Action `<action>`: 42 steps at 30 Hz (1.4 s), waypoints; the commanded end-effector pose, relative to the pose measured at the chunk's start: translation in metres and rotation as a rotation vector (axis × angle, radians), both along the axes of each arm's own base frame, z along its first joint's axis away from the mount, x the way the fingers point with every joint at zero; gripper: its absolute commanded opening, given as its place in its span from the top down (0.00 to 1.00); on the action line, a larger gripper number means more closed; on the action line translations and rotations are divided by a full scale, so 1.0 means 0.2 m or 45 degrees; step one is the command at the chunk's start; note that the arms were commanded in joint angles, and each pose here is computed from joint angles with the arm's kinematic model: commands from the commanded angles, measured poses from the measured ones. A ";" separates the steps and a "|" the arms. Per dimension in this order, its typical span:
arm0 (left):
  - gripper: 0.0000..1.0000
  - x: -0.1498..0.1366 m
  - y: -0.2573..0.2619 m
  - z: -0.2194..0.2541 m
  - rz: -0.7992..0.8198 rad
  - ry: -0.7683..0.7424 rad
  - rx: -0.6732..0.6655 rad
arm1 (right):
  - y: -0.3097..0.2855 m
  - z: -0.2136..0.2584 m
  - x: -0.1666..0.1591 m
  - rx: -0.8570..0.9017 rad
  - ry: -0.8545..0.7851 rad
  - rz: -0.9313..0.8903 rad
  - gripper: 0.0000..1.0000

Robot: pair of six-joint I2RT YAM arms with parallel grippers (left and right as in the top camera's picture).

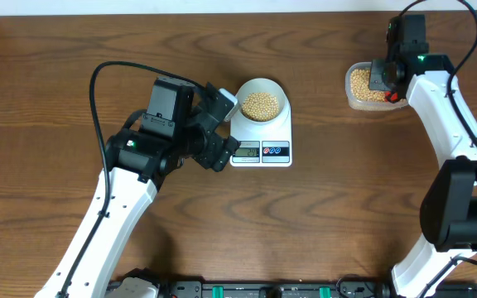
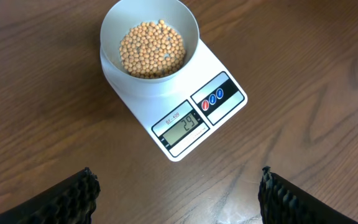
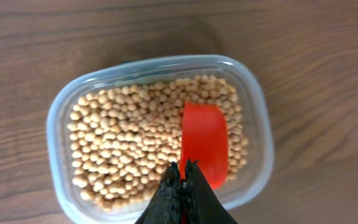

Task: Scoop item into bowl and weigh 50g on scale
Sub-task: 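Dip the red scoop into the soybeans again with the right gripper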

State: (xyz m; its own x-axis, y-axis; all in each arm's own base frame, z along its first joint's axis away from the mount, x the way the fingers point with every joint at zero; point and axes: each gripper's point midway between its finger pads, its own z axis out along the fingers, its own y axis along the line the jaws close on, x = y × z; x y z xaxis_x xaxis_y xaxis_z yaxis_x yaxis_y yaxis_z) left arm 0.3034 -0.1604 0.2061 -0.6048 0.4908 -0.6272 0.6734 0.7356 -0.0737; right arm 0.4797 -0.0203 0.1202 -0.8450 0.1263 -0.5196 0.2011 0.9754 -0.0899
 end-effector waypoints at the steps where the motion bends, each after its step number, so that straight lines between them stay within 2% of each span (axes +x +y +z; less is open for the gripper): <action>1: 0.16 0.00 0.00 0.00 -0.013 -0.010 0.001 | 0.05 -0.08 -0.03 0.109 0.041 0.039 0.99; 9: 0.16 0.00 0.00 0.00 -0.013 -0.010 0.001 | 0.10 -0.08 -0.03 0.251 0.042 0.088 0.99; 21: 0.15 0.00 0.00 0.00 -0.013 -0.010 0.001 | 0.10 -0.03 -0.04 0.625 0.007 0.205 0.99; 42: 0.16 0.00 0.00 0.00 -0.013 -0.009 0.001 | 0.02 -0.04 -0.10 0.831 0.007 0.163 0.99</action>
State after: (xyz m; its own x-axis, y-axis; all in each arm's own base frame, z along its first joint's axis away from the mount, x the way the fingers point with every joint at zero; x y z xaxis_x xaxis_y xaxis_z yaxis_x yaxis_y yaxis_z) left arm 0.3035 -0.1604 0.2061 -0.6046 0.4907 -0.6274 0.6734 0.7356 -0.0736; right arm 0.4636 -0.0217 0.1141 -0.8674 0.2945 -0.4011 0.0845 0.8816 0.4643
